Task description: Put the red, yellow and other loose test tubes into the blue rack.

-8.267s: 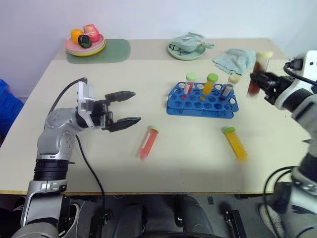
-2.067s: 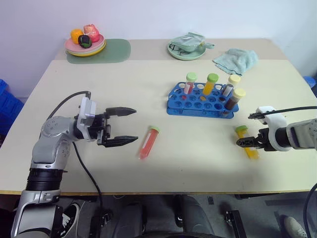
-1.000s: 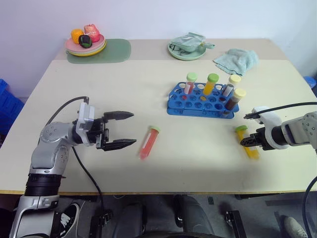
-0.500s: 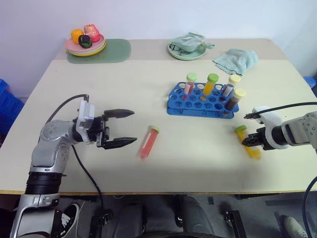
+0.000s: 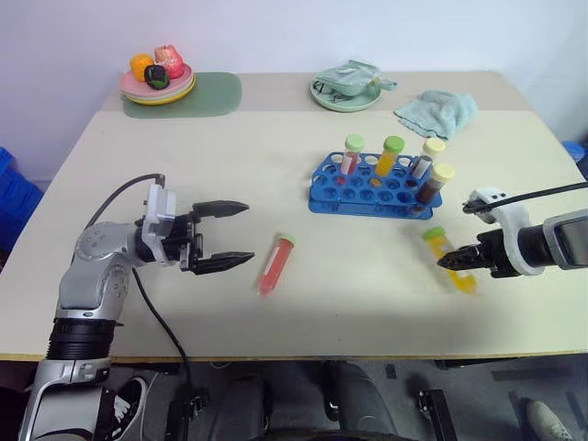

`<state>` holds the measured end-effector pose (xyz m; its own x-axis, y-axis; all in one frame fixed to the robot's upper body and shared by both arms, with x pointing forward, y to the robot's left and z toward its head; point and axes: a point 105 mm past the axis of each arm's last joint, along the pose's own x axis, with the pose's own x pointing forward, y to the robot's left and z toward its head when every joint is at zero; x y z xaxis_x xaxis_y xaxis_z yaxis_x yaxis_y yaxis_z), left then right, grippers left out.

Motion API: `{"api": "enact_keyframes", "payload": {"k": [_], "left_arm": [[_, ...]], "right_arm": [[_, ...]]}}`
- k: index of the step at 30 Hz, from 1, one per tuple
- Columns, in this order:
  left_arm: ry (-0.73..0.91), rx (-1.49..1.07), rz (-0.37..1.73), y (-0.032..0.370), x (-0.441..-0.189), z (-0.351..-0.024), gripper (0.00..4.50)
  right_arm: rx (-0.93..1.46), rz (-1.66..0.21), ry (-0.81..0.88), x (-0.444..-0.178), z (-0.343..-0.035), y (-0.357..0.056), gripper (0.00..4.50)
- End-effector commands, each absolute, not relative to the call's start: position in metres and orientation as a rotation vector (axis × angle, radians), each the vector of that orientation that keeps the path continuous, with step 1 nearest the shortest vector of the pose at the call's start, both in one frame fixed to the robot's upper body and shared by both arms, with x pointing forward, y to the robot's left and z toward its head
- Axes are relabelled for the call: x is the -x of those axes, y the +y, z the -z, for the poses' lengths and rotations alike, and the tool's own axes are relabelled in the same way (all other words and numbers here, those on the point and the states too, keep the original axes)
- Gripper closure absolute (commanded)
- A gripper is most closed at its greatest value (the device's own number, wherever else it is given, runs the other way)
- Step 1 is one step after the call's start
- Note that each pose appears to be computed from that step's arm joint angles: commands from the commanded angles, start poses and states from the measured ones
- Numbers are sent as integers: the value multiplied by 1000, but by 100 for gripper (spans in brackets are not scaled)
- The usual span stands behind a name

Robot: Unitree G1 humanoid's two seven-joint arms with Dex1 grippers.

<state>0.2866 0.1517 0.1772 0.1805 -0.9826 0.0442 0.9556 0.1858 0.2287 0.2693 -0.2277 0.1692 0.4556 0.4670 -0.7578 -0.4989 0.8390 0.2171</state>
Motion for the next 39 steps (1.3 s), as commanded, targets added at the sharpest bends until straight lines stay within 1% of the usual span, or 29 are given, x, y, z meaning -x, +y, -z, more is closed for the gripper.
{"api": "enact_keyframes", "payload": {"k": [1, 2, 4, 6, 8, 10, 13, 15, 18, 21, 25, 32, 39], "left_arm": [[-256, -184, 1370, 153, -290, -188, 0], [-259, -187, 1368, 153, -291, -189, 0], [-271, -188, 1357, 155, -294, -191, 0], [-282, -196, 1345, 156, -297, -192, 0], [-293, -199, 1327, 157, -299, -193, 0], [-298, -203, 1324, 158, -300, -193, 0], [-298, -215, 1328, 158, -301, -193, 0], [-302, -214, 1320, 158, -303, -196, 0], [-312, -215, 1302, 158, -307, -200, 0], [-330, -208, 1286, 158, -310, -205, 0], [-330, -208, 1289, 155, -310, -207, 0], [-324, -217, 1290, 156, -310, -207, 0], [-320, -215, 1291, 155, -307, -207, 0]], "right_arm": [[52, -675, 716, -272, -195, -209, 371], [59, -683, 621, -277, -201, -203, 371], [101, -662, 500, -282, -203, -197, 371], [133, -625, 330, -290, -212, -190, 371], [116, -600, 221, -294, -216, -181, 371], [102, -531, 57, -301, -225, -174, 371], [54, -438, -102, -310, -234, -165, 371], [-10, -306, -190, -322, -240, -169, 371], [3, -242, -318, -327, -248, -157, 371], [-26, -179, -387, -333, -250, -148, 371], [-50, -114, -438, -342, -246, -146, 371], [-56, -68, -465, -357, -224, -142, 371], [-27, -50, -453, -362, -201, -145, 371]]}}
